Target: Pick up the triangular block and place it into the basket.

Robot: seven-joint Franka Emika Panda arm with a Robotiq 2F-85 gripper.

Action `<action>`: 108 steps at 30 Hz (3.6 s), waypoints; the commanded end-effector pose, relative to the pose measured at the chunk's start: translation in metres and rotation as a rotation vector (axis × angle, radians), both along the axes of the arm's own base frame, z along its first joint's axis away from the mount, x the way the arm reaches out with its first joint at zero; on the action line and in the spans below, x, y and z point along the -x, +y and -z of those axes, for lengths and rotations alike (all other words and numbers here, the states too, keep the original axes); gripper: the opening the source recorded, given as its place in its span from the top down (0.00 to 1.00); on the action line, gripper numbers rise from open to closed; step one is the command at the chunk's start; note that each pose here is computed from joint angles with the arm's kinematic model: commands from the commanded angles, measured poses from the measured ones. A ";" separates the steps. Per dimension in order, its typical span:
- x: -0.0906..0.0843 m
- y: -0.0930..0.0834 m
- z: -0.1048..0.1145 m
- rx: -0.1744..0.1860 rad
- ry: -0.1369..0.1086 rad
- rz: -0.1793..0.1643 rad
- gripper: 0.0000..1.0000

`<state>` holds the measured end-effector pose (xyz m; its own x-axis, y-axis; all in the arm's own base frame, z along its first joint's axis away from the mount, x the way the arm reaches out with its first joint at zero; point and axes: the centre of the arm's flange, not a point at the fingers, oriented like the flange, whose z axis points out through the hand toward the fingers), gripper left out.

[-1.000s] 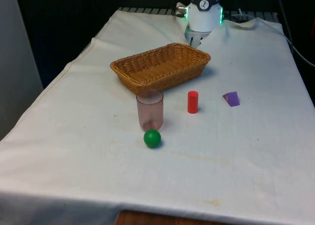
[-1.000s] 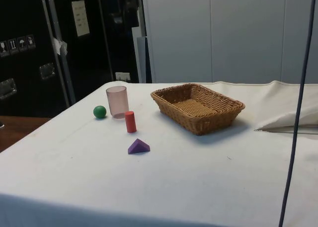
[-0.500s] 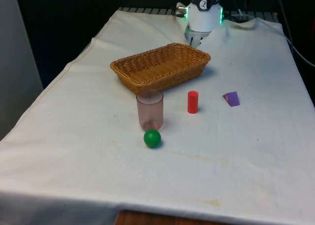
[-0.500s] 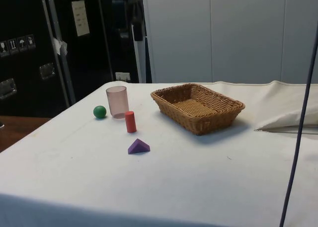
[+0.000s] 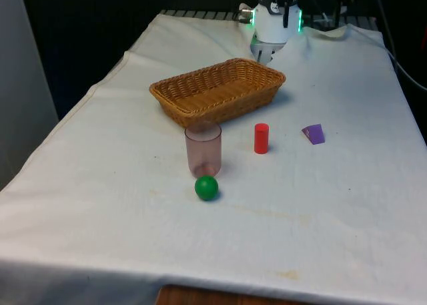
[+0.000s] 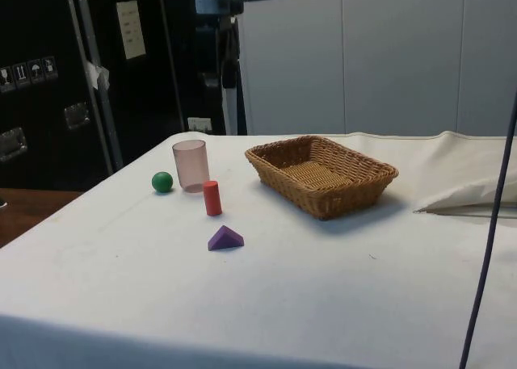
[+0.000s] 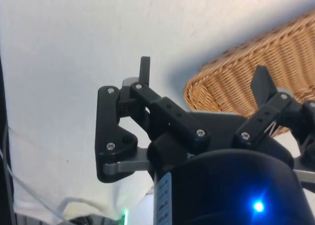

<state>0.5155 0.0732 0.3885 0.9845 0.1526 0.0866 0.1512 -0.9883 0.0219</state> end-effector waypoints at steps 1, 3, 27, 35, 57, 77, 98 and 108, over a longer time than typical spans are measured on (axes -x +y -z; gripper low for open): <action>0.002 0.003 0.004 0.002 -0.015 -0.010 0.00; 0.004 0.005 0.011 0.000 -0.020 -0.017 0.00; 0.005 0.041 0.091 0.003 -0.031 -0.090 0.00; 0.000 0.038 0.119 0.005 -0.020 -0.089 0.00; -0.020 0.040 0.182 0.014 0.006 -0.082 0.00; -0.020 0.039 0.211 0.019 0.008 -0.081 0.00; -0.020 0.039 0.222 0.018 -0.007 -0.084 0.65; -0.017 0.040 0.203 0.013 -0.003 -0.088 0.67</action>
<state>0.5353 0.1127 0.1785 0.9670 0.2384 0.0896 0.2359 -0.9710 0.0379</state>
